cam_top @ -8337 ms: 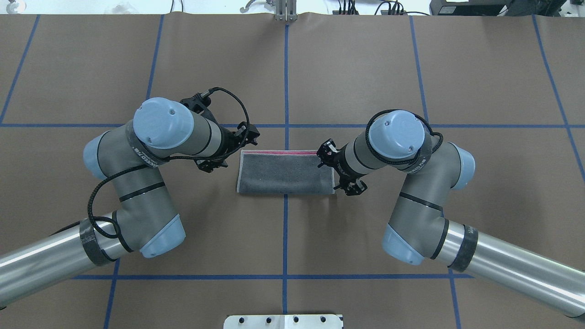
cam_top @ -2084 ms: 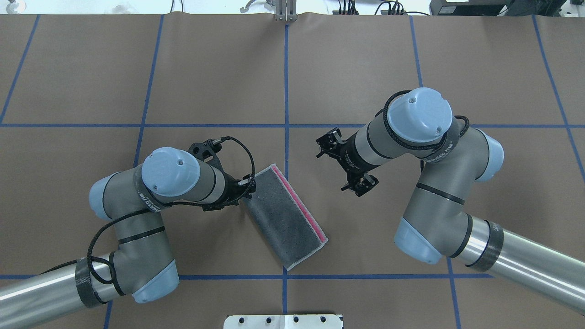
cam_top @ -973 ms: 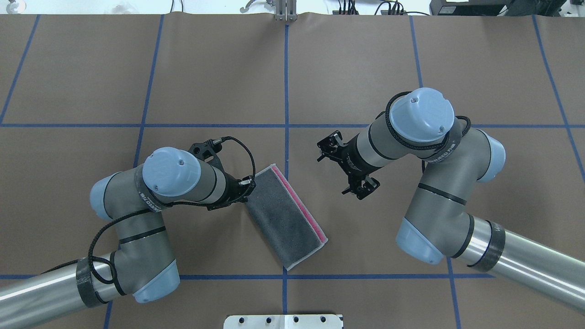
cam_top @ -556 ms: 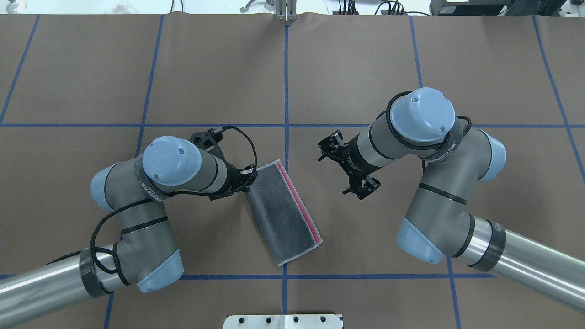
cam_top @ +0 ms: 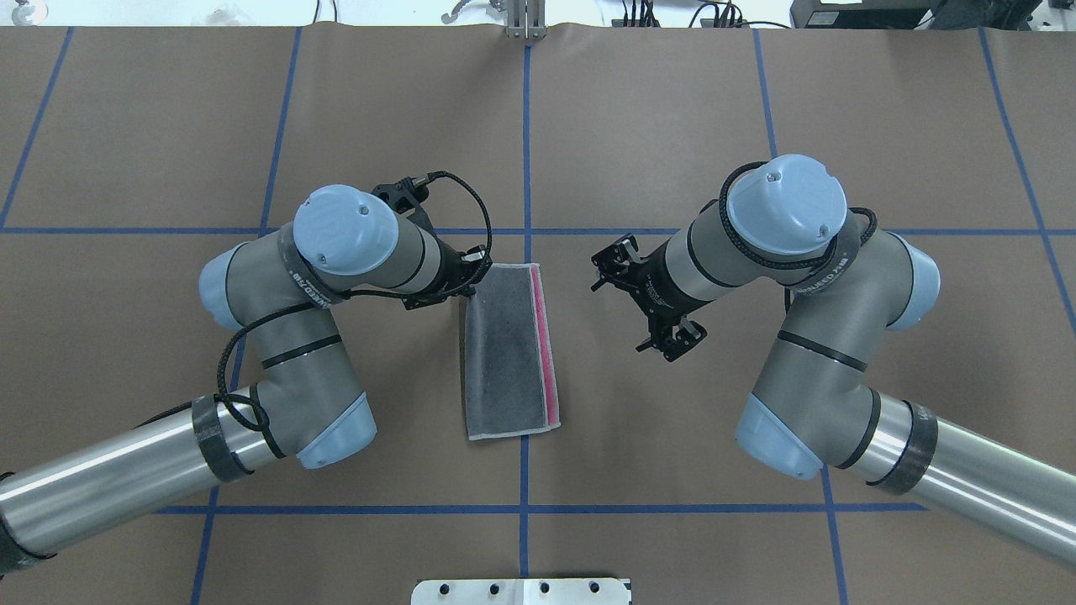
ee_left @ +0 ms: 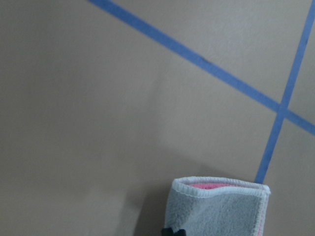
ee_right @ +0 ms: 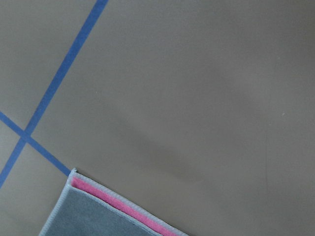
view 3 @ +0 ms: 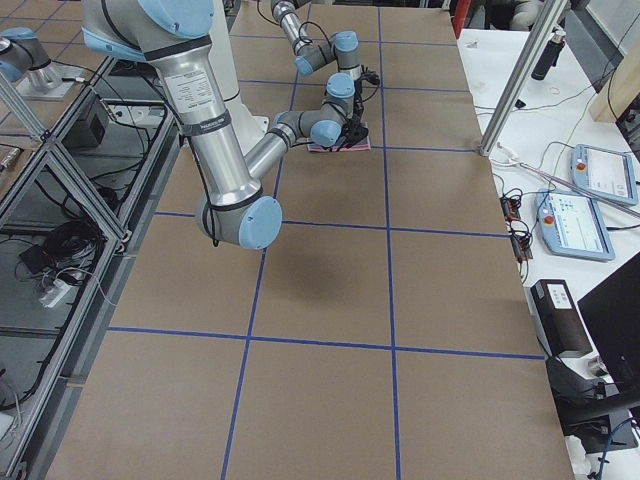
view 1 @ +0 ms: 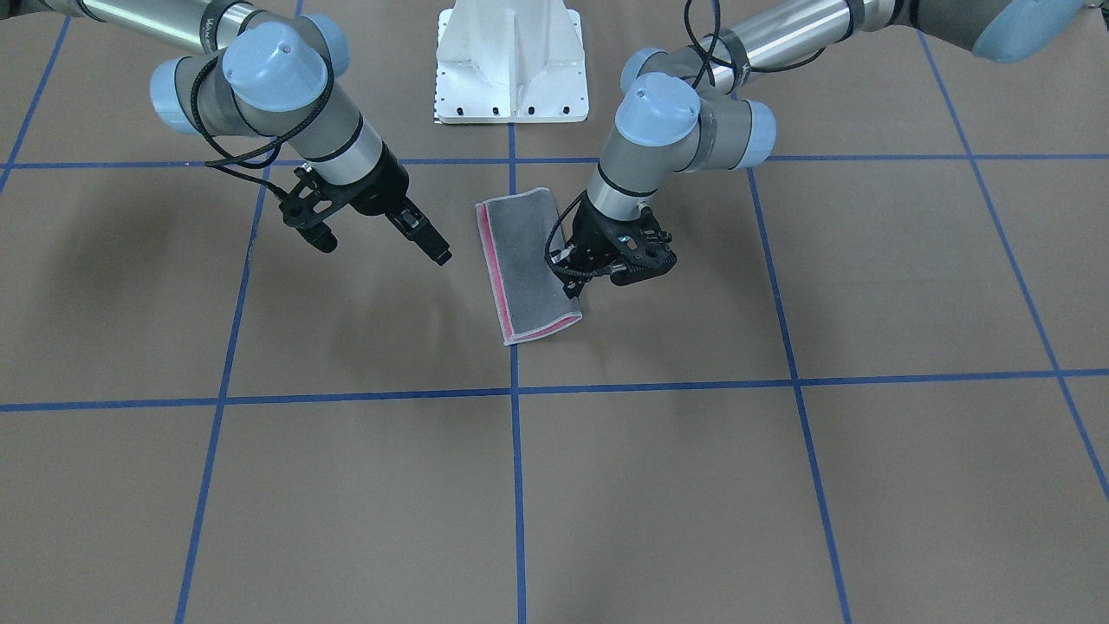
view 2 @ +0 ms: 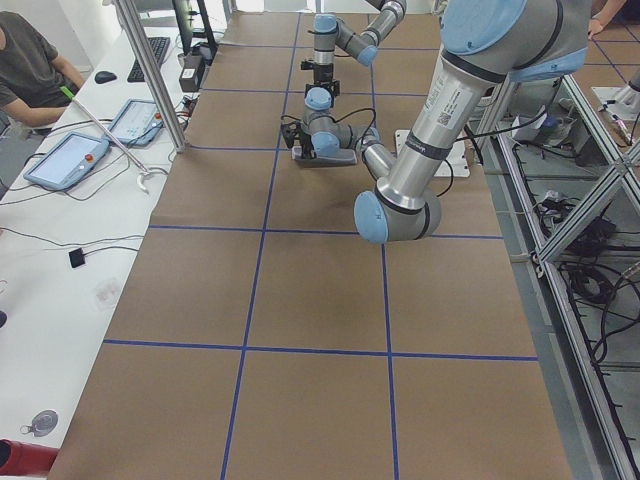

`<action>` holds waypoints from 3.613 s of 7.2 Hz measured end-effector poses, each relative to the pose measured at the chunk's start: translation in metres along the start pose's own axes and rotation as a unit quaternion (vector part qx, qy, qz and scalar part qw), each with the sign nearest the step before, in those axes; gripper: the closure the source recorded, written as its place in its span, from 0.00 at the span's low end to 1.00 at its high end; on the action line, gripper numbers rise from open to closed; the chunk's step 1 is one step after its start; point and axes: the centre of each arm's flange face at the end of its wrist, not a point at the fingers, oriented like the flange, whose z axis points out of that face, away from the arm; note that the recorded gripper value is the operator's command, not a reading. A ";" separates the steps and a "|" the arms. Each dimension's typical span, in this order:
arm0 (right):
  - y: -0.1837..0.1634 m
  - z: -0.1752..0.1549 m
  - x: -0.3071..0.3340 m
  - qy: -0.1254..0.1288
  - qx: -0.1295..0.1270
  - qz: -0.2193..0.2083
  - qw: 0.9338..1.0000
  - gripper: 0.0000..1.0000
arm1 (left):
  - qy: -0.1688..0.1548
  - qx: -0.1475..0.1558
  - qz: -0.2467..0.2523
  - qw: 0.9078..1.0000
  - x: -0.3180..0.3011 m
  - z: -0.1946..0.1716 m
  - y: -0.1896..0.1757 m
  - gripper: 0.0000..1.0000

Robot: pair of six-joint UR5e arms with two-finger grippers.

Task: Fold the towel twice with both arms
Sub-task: 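Drag the towel end with the left gripper while the right gripper approaches, then grasp the near end of the towel strip with the left gripper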

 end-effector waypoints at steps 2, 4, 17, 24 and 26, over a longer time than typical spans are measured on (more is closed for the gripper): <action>-0.003 0.000 0.002 0.001 0.001 0.000 1.000 0.00 | 0.008 0.013 -0.002 1.000 0.018 0.016 -0.027 0.27; -0.004 -0.002 0.001 -0.001 0.003 0.000 1.000 0.00 | 0.013 0.019 -0.002 1.000 0.030 0.014 -0.052 0.02; -0.112 -0.036 0.022 -0.004 0.067 -0.039 0.997 0.00 | 0.017 -0.053 -0.070 0.996 -0.074 -0.016 0.068 0.51; -0.109 -0.037 0.021 -0.006 0.065 -0.041 0.997 0.00 | 0.007 -0.057 -0.066 0.996 -0.080 -0.004 0.087 0.55; -0.109 -0.038 0.020 -0.006 0.065 -0.041 0.997 0.00 | 0.006 -0.059 -0.065 0.996 -0.080 -0.003 0.091 0.58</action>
